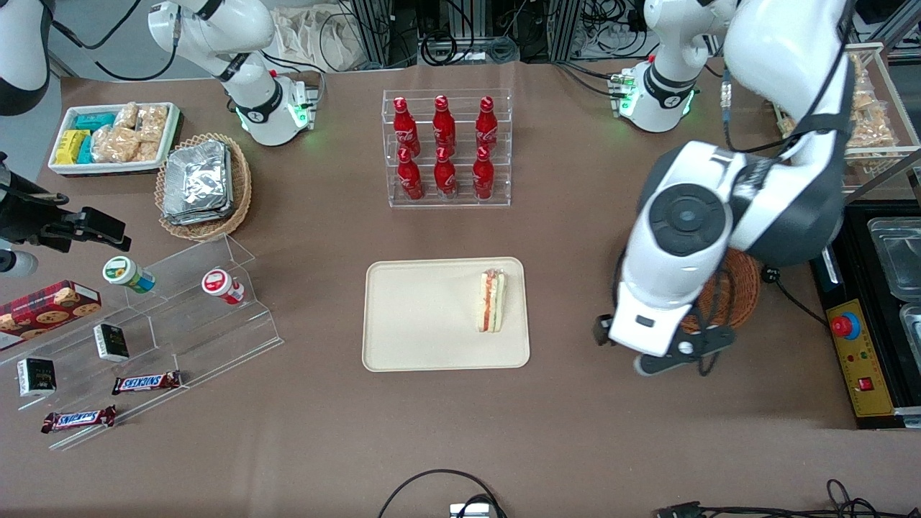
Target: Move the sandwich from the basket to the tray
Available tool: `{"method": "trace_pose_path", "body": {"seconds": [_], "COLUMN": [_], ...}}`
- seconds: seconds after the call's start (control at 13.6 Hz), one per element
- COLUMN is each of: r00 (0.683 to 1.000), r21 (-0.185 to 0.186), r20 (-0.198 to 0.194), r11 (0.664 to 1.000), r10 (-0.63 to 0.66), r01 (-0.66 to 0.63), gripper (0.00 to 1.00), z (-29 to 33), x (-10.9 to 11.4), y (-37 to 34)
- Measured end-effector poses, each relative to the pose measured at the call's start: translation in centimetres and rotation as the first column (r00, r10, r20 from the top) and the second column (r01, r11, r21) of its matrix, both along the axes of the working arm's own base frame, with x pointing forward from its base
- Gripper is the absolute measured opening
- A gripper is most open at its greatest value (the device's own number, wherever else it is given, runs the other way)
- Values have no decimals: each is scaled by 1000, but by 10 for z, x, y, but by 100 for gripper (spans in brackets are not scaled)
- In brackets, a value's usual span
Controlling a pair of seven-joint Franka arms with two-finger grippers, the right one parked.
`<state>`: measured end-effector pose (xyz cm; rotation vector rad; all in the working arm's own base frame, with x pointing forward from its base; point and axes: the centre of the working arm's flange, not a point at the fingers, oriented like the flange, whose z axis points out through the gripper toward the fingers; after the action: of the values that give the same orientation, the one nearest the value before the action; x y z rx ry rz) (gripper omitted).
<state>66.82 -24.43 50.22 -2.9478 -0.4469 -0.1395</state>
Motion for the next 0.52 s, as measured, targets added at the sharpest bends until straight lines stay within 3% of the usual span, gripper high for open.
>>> {"method": "trace_pose_path", "body": {"seconds": [0.52], "r00": [988], "r21": [-26], "r20": [-83], "r11": [992], "r10": [-128], "r01": [126], "gripper": [100], "z": [49], "x": [-7], "y": [104]}}
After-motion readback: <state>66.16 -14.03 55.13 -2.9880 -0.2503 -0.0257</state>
